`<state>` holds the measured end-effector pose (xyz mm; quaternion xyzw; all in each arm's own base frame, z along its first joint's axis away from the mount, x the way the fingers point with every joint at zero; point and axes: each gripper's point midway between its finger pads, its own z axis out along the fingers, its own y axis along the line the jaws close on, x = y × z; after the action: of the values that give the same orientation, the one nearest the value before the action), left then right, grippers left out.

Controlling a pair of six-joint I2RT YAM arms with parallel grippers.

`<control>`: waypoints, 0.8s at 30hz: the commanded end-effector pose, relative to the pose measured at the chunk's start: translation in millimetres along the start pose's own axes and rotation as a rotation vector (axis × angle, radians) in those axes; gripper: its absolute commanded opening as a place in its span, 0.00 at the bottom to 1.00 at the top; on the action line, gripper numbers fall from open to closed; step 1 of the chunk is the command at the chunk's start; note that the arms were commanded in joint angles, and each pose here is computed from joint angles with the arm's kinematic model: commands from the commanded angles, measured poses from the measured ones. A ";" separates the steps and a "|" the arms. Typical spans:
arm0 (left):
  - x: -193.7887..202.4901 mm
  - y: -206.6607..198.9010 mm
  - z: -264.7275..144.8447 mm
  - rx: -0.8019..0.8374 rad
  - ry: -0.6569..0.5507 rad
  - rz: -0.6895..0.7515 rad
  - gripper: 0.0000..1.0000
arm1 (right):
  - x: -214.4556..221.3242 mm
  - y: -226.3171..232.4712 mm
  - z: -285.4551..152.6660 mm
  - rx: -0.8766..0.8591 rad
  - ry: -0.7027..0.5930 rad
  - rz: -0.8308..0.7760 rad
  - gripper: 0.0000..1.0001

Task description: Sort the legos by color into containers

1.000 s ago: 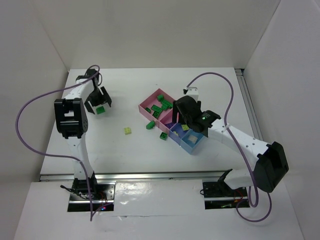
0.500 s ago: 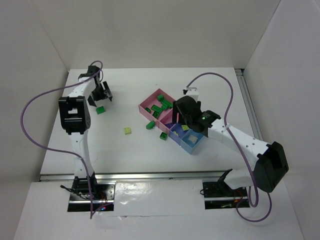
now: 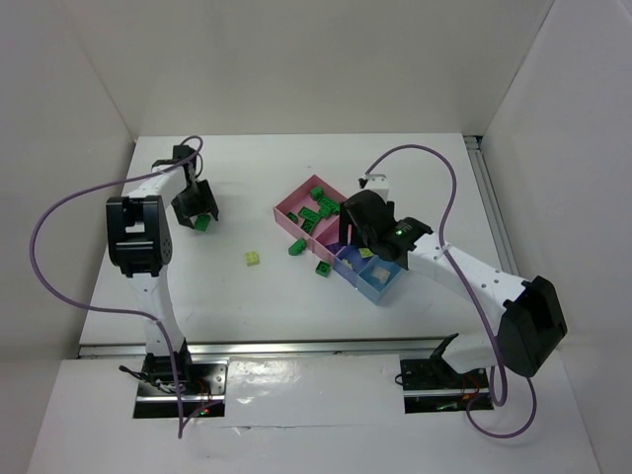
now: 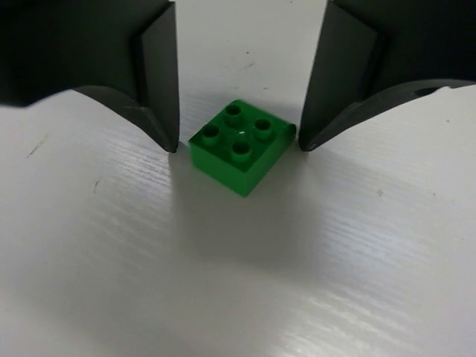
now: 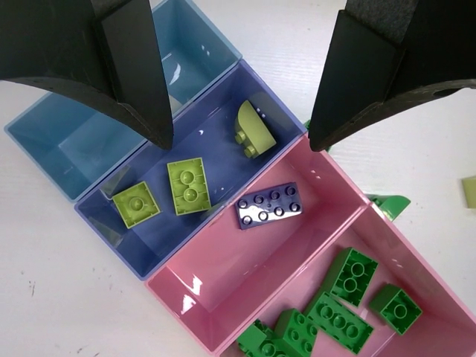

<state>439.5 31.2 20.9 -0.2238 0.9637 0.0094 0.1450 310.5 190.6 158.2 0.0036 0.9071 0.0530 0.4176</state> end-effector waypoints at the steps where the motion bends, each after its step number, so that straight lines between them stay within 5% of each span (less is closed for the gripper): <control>1: 22.7 6.1 6.8 -0.029 0.061 -0.010 0.68 | -12.0 2.2 -1.9 -0.006 -0.025 -0.002 0.81; 6: 19.6 6.5 8.3 -0.036 0.055 -0.010 0.42 | -17.1 5.2 -1.9 -0.010 -0.033 0.002 0.81; 10: 9.9 1.3 -7.7 -0.009 0.027 -0.004 0.30 | -12.8 3.8 0.2 -0.001 -0.017 -0.006 0.81; 17: -1.7 -79.2 -86.3 0.192 -0.099 0.156 0.30 | -19.9 3.2 -3.6 0.000 -0.038 -0.007 0.81; 24: 49.3 -199.1 -132.1 0.379 -0.095 0.399 0.30 | -25.6 -9.3 -11.8 0.049 -0.066 0.003 0.81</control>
<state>457.4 -132.3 115.0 -0.0582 0.9695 -0.0914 0.2198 312.9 186.6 156.5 -0.0018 0.9080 0.0349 0.4175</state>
